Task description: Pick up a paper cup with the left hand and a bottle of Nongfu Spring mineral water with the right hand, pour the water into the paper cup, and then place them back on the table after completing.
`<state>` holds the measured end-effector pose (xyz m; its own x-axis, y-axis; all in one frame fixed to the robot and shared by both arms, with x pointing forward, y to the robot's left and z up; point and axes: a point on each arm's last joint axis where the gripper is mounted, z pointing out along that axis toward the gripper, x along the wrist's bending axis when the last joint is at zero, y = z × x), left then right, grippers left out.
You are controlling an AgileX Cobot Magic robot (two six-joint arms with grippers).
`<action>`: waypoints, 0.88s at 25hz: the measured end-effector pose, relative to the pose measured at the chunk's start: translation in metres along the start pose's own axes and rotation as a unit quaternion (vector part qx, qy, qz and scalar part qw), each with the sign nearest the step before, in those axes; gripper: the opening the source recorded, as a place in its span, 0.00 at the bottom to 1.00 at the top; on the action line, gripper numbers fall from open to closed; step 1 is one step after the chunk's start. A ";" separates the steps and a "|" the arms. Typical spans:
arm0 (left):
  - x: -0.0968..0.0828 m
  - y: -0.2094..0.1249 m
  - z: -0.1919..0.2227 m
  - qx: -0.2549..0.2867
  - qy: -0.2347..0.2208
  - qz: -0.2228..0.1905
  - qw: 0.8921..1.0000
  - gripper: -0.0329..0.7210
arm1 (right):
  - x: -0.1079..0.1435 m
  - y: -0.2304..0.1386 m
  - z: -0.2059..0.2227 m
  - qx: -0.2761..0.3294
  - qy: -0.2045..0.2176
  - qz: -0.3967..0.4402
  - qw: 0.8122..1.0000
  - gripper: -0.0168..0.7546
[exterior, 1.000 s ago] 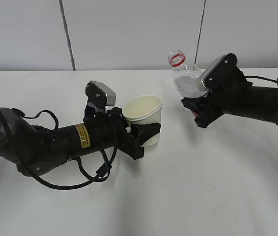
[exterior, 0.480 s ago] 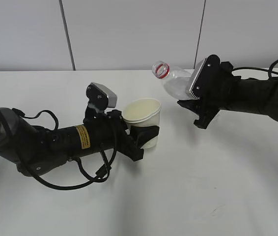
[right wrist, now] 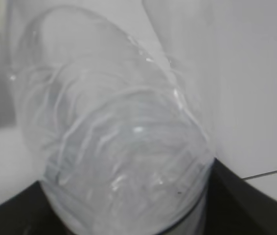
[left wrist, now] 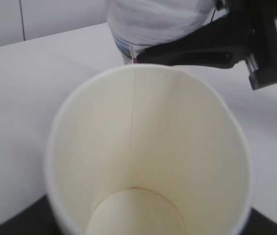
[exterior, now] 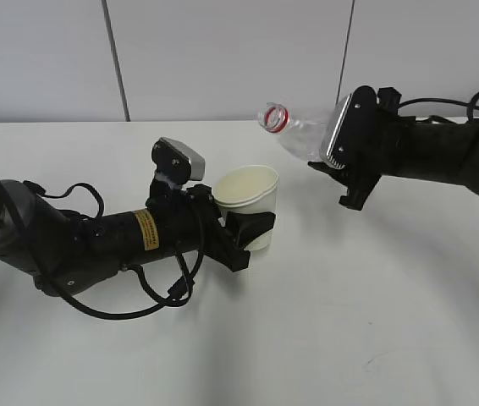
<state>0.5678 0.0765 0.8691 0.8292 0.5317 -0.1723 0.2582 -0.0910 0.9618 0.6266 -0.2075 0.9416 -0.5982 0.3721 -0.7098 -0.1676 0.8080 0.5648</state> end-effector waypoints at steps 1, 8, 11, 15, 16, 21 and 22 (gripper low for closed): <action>0.000 0.000 0.000 0.000 0.000 0.000 1.000 0.55 | -0.002 0.001 -0.001 -0.001 -0.002 -0.008 1.000 0.61; 0.000 0.000 0.000 0.002 0.000 0.000 1.000 0.55 | -0.012 0.008 -0.005 -0.002 -0.017 -0.048 0.999 0.61; 0.000 0.000 0.000 0.003 0.000 0.001 1.000 0.55 | -0.017 0.007 -0.004 0.014 -0.020 -0.058 0.998 0.61; 0.000 -0.001 0.000 0.003 -0.001 0.001 1.000 0.55 | -0.017 0.006 -0.004 0.020 -0.019 -0.078 0.997 0.61; 0.000 -0.001 0.000 0.003 -0.001 0.001 1.000 0.55 | -0.017 0.006 -0.004 0.023 -0.018 -0.083 0.996 0.61; 0.000 -0.001 0.000 0.004 -0.001 0.002 1.000 0.55 | -0.017 0.003 -0.004 0.034 -0.012 -0.111 0.993 0.61; 0.000 -0.001 0.000 0.004 -0.001 0.002 1.000 0.55 | -0.017 0.003 -0.004 0.034 -0.012 -0.117 0.992 0.61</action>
<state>0.5675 0.0764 0.8684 0.8311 0.5295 -0.1699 0.2596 -0.0993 0.9606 0.6325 -0.2129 0.9572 -0.5299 0.1815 -0.8284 -0.2449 0.9025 0.3544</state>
